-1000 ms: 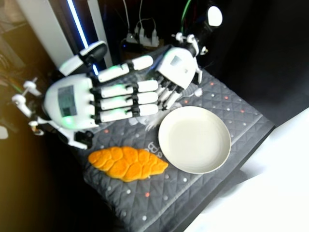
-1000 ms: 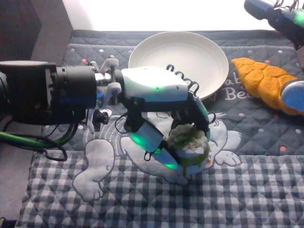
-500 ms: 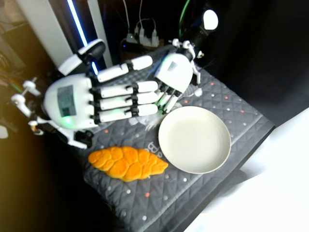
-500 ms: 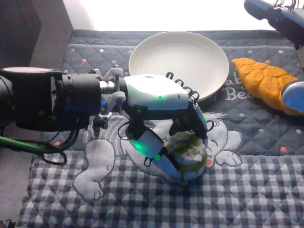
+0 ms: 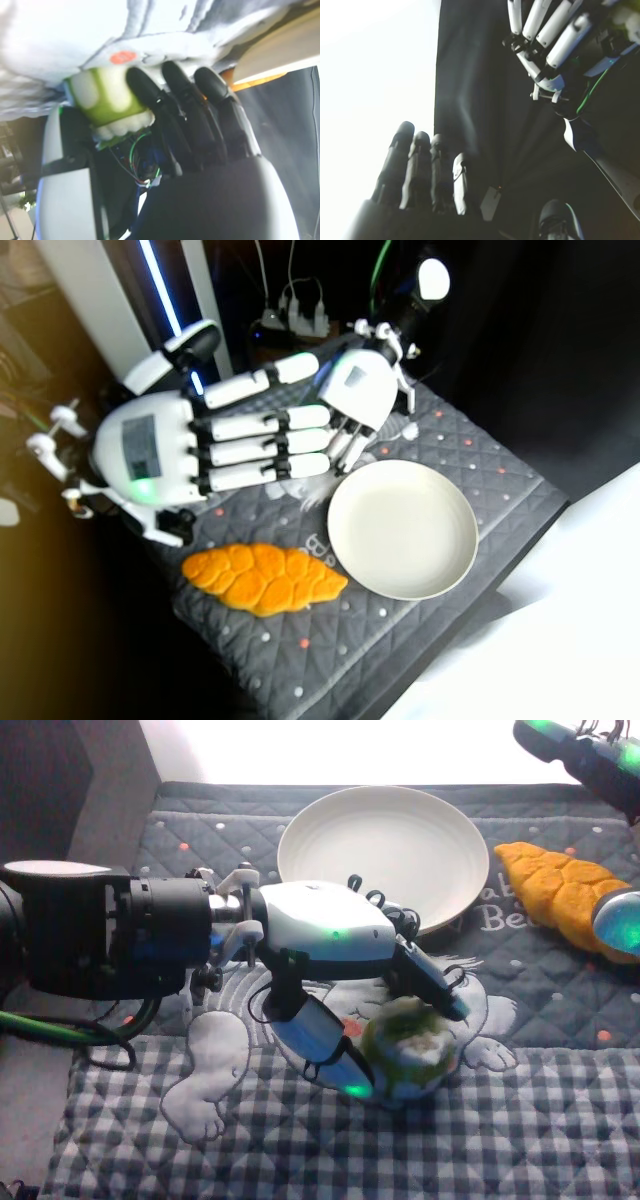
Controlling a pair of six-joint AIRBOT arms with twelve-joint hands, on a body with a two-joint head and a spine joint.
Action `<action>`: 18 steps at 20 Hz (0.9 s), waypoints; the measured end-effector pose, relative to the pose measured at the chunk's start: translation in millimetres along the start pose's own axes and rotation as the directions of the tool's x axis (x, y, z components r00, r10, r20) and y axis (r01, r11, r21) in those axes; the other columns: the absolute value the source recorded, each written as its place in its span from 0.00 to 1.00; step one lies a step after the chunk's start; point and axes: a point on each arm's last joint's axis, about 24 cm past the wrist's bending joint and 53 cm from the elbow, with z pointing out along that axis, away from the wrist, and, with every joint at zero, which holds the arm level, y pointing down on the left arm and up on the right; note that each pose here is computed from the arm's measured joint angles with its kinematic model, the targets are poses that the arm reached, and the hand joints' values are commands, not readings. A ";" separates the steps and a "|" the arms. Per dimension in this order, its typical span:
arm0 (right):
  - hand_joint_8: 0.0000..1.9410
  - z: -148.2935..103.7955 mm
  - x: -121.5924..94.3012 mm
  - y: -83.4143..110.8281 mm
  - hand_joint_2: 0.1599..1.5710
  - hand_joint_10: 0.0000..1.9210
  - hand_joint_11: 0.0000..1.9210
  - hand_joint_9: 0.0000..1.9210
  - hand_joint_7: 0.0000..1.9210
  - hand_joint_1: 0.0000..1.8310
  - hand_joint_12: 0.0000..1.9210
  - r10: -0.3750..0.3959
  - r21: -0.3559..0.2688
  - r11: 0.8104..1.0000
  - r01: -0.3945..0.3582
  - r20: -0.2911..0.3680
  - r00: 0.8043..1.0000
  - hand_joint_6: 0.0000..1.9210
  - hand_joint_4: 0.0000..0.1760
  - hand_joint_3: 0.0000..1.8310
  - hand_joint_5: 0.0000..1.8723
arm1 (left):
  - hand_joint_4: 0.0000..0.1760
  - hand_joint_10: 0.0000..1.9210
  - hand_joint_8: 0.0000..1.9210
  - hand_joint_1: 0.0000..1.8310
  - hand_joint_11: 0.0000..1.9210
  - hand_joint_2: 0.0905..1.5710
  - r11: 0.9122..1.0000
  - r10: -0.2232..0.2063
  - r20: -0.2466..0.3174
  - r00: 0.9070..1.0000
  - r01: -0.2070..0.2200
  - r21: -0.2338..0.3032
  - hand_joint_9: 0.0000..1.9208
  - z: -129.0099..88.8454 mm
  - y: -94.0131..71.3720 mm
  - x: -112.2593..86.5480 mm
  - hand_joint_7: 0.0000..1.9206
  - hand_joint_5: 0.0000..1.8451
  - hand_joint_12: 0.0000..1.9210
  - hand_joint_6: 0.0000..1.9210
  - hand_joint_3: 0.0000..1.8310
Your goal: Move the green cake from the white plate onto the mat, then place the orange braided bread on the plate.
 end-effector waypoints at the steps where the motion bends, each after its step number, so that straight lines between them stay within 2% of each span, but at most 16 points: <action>1: 0.01 0.1 0.5 0.2 0.50 0.00 0.00 0.04 0.08 0.00 0.16 0.000 -0.001 1.000 0.000 -0.002 1.000 0.00 1.00 0.00 0.02 | 0.81 0.03 0.00 0.51 0.08 0.58 1.000 0.000 -0.002 1.000 0.000 0.004 0.31 0.5 -1.4 0.9 0.24 0.23 0.68 0.00 0.00; 3: 0.00 0.0 0.5 0.1 0.49 0.00 0.00 0.04 0.09 0.00 0.18 0.000 -0.001 1.000 0.000 -0.002 1.000 0.00 1.00 0.00 0.03 | 0.83 0.01 0.00 0.48 0.05 0.58 1.000 0.001 -0.002 1.000 -0.001 0.005 0.27 0.5 -1.6 1.0 0.20 0.19 0.68 0.00 0.00; 4: 0.00 0.0 -0.6 -0.2 0.48 0.00 0.00 0.04 0.10 0.00 0.19 0.000 0.001 1.000 0.000 0.002 1.000 0.00 1.00 0.00 0.04 | 0.96 0.00 0.00 0.49 0.04 0.55 1.000 -0.001 -0.001 1.000 0.001 0.005 0.25 0.5 -1.6 0.6 0.19 0.18 0.69 0.00 0.00; 5: 0.00 0.0 -0.7 -0.2 0.48 0.00 0.00 0.05 0.10 0.00 0.20 0.000 0.001 1.000 0.000 0.003 1.000 0.00 1.00 0.00 0.04 | 0.99 0.00 0.01 0.49 0.02 0.53 1.000 -0.010 0.003 1.000 0.010 0.006 0.25 0.4 -1.6 0.4 0.20 0.16 0.69 0.00 0.00; 7: 0.00 0.1 -0.1 0.0 0.49 0.00 0.00 0.05 0.09 0.00 0.22 0.000 0.000 1.000 0.000 0.000 1.000 0.00 1.00 0.00 0.03 | 1.00 0.00 0.00 0.43 0.03 0.56 1.000 -0.021 0.032 0.999 0.021 0.006 0.24 -2.9 -1.4 -6.2 0.21 0.09 0.68 0.00 0.01; 8: 0.00 0.0 0.0 -0.1 0.49 0.00 0.00 0.06 0.09 0.00 0.25 0.000 0.000 1.000 0.000 0.000 1.000 0.00 1.00 0.00 0.03 | 1.00 0.01 0.00 0.40 0.07 0.63 1.000 -0.025 0.065 0.998 0.025 0.010 0.27 -10.2 -1.7 -17.1 0.23 0.13 0.66 0.00 0.01; 9: 0.00 0.0 -0.7 -0.5 0.50 0.00 0.00 0.06 0.08 0.00 0.26 0.000 0.002 1.000 0.000 0.002 1.000 0.00 1.00 0.00 0.02 | 1.00 0.01 0.00 0.44 0.10 0.60 1.000 -0.027 0.103 0.994 0.026 0.006 0.28 -19.0 1.3 -30.6 0.24 0.16 0.65 0.01 0.00; 10: 0.00 -0.2 -1.9 -1.3 0.50 0.00 0.00 0.05 0.08 0.02 0.26 -0.005 0.005 1.000 0.005 0.001 1.000 0.00 1.00 0.00 0.02 | 1.00 0.00 0.00 0.48 0.04 0.51 0.999 -0.034 0.152 0.988 0.036 -0.008 0.24 -31.2 7.2 -47.8 0.22 0.27 0.64 0.02 0.00; 11: 0.00 -0.4 -2.2 -2.1 0.49 0.00 0.00 0.05 0.08 0.04 0.26 -0.007 0.010 1.000 0.008 -0.002 1.000 0.00 1.00 0.00 0.03 | 0.75 0.00 0.00 0.46 0.01 0.49 0.999 -0.046 0.189 0.981 0.050 -0.017 0.19 -40.4 11.3 -58.9 0.18 0.27 0.54 0.01 0.00; 12: 0.00 -0.6 -3.9 -3.2 0.46 0.00 0.00 0.06 0.11 0.06 0.29 -0.013 0.016 1.000 0.013 -0.002 1.000 0.00 1.00 0.00 0.03 | 0.66 0.01 0.00 0.45 0.00 0.46 0.998 -0.040 0.222 0.974 0.049 -0.036 0.10 -52.4 16.4 -68.7 0.10 0.18 0.34 0.00 0.00; 13: 0.00 -1.0 -6.4 -5.1 0.44 0.01 0.00 0.10 0.14 0.06 0.39 -0.022 0.024 0.999 0.022 -0.003 1.000 0.00 1.00 0.00 0.03 | 0.79 0.00 0.00 0.50 0.00 0.42 0.997 -0.039 0.254 0.966 0.054 -0.051 0.05 -65.8 22.4 -77.2 0.05 0.11 0.17 0.00 0.00; 14: 0.00 -1.2 -8.8 -7.0 0.46 0.01 0.00 0.11 0.16 0.11 0.45 -0.027 0.033 0.999 0.027 -0.001 1.000 0.00 0.96 0.00 0.03 | 0.59 0.00 0.00 0.49 0.00 0.46 0.996 -0.048 0.283 0.958 0.068 -0.061 0.04 -73.5 26.4 -83.0 0.04 0.11 0.03 0.00 0.01; 15: 0.00 -1.8 -11.1 -8.5 0.49 0.01 0.00 0.12 0.16 0.19 0.45 -0.034 0.044 0.998 0.034 -0.004 0.999 0.00 0.99 0.00 0.03 | 0.53 0.01 0.01 0.50 0.03 0.46 0.995 -0.050 0.314 0.948 0.075 -0.070 0.05 -82.3 28.7 -89.9 0.06 0.12 0.02 0.01 0.01; 16: 0.00 -2.3 -13.1 -8.8 0.47 0.01 0.00 0.12 0.15 0.28 0.45 -0.040 0.049 0.998 0.040 -0.006 0.999 0.00 1.00 0.00 0.03 | 0.40 0.01 0.00 0.52 0.06 0.45 0.995 -0.035 0.340 0.940 0.066 -0.079 0.10 -91.3 28.6 -96.1 0.11 0.14 0.04 0.00 0.00; 17: 0.00 -3.0 -16.4 -9.7 0.48 0.00 0.00 0.11 0.13 0.31 0.42 -0.048 0.059 0.997 0.049 -0.006 0.999 0.00 0.92 0.00 0.02 | 0.53 0.00 0.00 0.53 0.01 0.47 0.994 -0.026 0.369 0.929 0.062 -0.086 0.08 -102.0 28.5 -101.6 0.11 0.15 0.12 0.00 0.00; 18: 0.00 -3.3 -17.7 -10.6 0.48 0.00 0.00 0.09 0.11 0.32 0.37 -0.052 0.066 0.996 0.053 -0.008 0.999 0.00 0.89 0.00 0.01 | 0.47 0.00 0.00 0.53 0.00 0.46 0.994 -0.019 0.380 0.925 0.058 -0.092 0.07 -106.2 29.2 -104.0 0.10 0.14 0.17 0.00 0.00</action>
